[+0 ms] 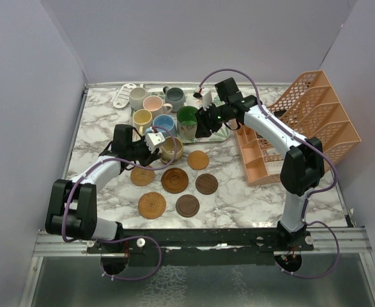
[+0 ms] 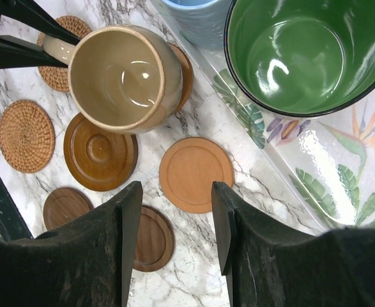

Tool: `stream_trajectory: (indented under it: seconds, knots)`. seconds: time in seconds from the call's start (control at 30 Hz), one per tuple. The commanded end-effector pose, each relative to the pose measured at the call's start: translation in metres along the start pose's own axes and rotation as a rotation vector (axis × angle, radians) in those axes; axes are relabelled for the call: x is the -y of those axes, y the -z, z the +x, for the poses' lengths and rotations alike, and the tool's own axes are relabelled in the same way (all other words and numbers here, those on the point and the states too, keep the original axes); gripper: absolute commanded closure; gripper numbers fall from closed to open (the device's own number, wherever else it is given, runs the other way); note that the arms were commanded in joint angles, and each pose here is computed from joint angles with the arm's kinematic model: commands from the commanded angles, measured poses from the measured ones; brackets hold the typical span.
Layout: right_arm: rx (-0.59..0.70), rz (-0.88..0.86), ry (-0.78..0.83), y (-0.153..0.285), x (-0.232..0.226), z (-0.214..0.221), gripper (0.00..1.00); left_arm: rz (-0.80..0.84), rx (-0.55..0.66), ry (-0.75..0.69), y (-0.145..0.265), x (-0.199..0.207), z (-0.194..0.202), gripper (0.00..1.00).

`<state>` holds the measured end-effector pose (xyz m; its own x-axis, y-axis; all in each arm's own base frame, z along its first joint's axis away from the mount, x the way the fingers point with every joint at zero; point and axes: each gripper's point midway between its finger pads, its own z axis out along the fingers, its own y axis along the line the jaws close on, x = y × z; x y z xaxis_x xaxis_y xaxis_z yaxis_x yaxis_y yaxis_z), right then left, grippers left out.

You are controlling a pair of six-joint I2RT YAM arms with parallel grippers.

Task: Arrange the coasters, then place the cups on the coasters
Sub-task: Place the cup on the coaster.

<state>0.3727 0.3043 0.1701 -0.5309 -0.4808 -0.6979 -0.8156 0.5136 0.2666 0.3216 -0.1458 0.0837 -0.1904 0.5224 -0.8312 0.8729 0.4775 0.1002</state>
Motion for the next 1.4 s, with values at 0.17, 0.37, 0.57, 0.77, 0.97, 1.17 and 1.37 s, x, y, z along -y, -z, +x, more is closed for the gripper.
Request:
stream_trajectory:
  seconds: [0.17, 0.37, 0.57, 0.77, 0.97, 1.17, 1.37]
  knots:
    - [0.046, -0.004, 0.046, 0.012, -0.005, -0.01, 0.53, -0.015, -0.036, -0.008, 0.001, -0.001, 0.012, 0.7]
    - [0.043, -0.008, 0.048, 0.012, -0.006, -0.008, 0.53, -0.011, -0.054, 0.004, -0.002, -0.001, 0.018, 0.69]
    - [0.039, 0.004, 0.056, 0.013, -0.004, -0.006, 0.53, -0.011, -0.047, 0.004, 0.002, -0.002, 0.009, 0.64]
    - [0.051, 0.054, 0.089, 0.018, 0.003, -0.013, 0.51, -0.002, -0.038, -0.027, 0.018, -0.002, -0.014, 0.5]
    - [0.056, 0.137, 0.136, 0.026, 0.016, -0.019, 0.47, -0.012, -0.077, -0.023, 0.042, -0.009, -0.041, 0.42]
    - [0.09, 0.156, 0.134, 0.045, 0.023, -0.017, 0.46, -0.18, -0.069, 0.004, 0.068, -0.049, -0.084, 0.39]
    - [0.148, 0.167, 0.112, 0.076, 0.031, -0.007, 0.45, -0.433, -0.05, 0.133, 0.091, -0.122, -0.115, 0.34]
